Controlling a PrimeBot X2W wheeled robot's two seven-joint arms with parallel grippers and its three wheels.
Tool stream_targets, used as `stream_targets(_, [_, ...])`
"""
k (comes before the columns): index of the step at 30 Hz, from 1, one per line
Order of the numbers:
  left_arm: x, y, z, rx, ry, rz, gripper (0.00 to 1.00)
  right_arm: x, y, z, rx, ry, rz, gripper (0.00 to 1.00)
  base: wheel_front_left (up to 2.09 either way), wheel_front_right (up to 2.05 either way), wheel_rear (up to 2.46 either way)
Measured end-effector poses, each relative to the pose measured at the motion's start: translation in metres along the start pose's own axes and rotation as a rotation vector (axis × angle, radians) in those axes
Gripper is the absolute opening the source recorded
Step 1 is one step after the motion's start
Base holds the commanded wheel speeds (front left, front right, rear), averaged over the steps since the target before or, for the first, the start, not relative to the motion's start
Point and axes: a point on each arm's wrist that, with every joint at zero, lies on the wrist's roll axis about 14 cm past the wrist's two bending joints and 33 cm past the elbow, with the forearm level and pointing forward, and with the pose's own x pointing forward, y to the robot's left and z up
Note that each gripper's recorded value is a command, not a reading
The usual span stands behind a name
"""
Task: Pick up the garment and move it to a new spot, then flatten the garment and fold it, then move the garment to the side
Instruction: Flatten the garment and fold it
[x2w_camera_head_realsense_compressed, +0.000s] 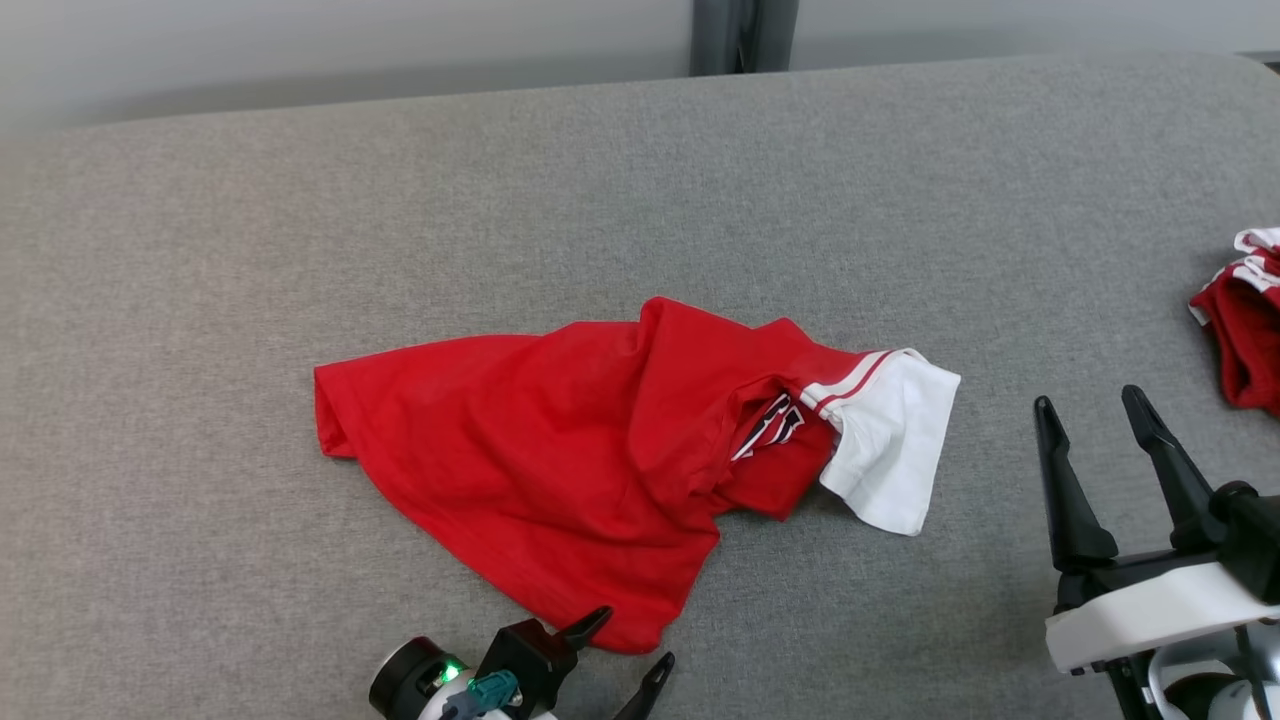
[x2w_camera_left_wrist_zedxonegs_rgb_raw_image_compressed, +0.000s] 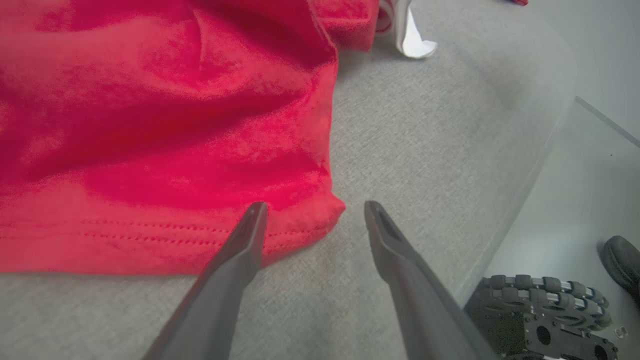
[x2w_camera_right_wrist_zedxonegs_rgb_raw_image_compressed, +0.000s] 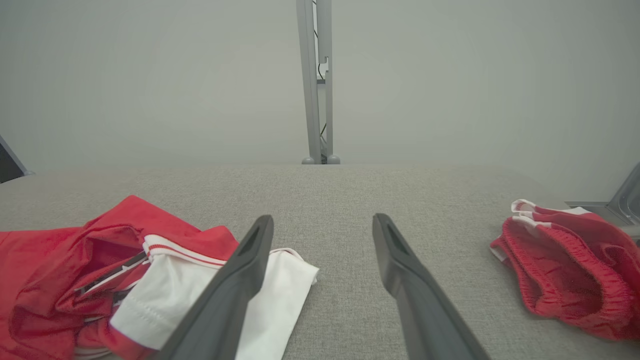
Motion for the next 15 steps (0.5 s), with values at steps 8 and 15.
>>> stream_targets(8, [0.015, 0.008, -0.014, 0.014, 0.057, -0.013, 0.05, 0.005, 0.014, -0.027, 0.003, 0.088, 0.04, 1.0, 0.0, 0.0, 0.0])
stream_targets(15, [0.02, 0.018, -0.013, 0.011, 0.047, 0.006, 0.0, -0.018, 0.039, -0.089, 0.045, 0.303, 0.103, 1.0, 0.0, 0.0, 0.0])
